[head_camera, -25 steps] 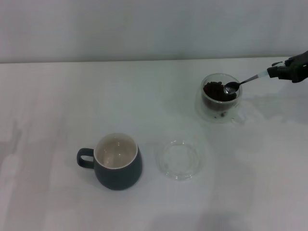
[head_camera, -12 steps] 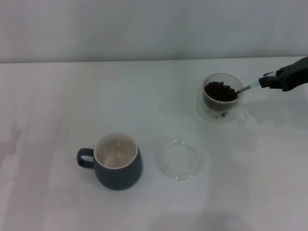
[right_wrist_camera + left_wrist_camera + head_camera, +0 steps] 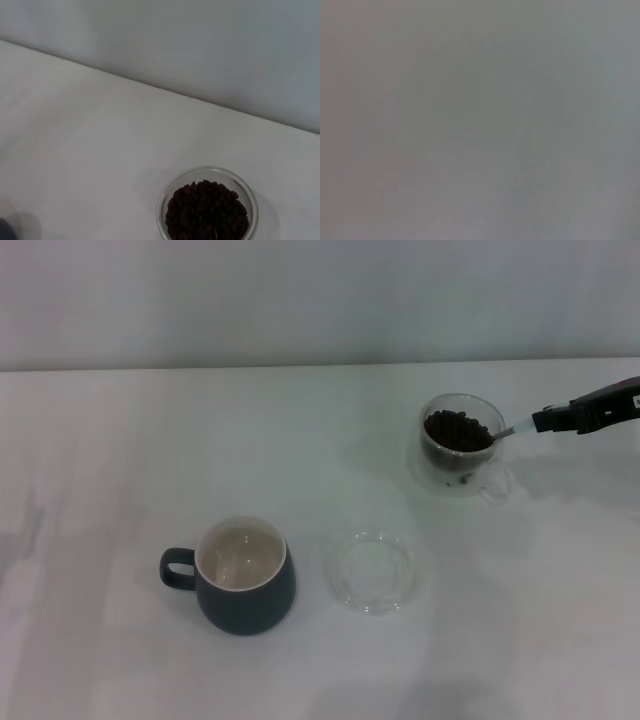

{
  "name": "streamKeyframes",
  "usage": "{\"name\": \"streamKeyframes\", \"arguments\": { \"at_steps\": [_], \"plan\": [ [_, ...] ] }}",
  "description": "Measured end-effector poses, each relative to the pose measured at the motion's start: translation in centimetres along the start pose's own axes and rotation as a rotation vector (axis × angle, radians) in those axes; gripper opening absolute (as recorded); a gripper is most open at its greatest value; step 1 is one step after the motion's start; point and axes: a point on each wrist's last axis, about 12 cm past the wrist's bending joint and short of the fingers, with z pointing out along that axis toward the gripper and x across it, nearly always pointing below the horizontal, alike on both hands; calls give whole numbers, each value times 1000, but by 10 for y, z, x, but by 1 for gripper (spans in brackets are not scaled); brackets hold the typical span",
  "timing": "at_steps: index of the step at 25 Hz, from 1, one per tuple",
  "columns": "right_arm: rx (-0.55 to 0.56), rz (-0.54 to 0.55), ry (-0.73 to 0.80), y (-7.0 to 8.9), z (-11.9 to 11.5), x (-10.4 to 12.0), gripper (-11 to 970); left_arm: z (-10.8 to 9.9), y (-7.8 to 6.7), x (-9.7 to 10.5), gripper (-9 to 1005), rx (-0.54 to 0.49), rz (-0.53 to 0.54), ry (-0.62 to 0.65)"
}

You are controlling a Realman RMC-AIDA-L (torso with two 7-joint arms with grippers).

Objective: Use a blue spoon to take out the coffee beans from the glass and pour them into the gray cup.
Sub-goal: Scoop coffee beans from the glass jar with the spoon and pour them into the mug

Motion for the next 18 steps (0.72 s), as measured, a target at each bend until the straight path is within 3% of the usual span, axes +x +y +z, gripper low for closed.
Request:
{"name": "streamKeyframes", "arguments": {
  "at_steps": [18],
  "plan": [
    [-51, 207, -64, -13, 1, 13, 147, 5, -2, -2, 802, 10, 4, -9]
  ]
}}
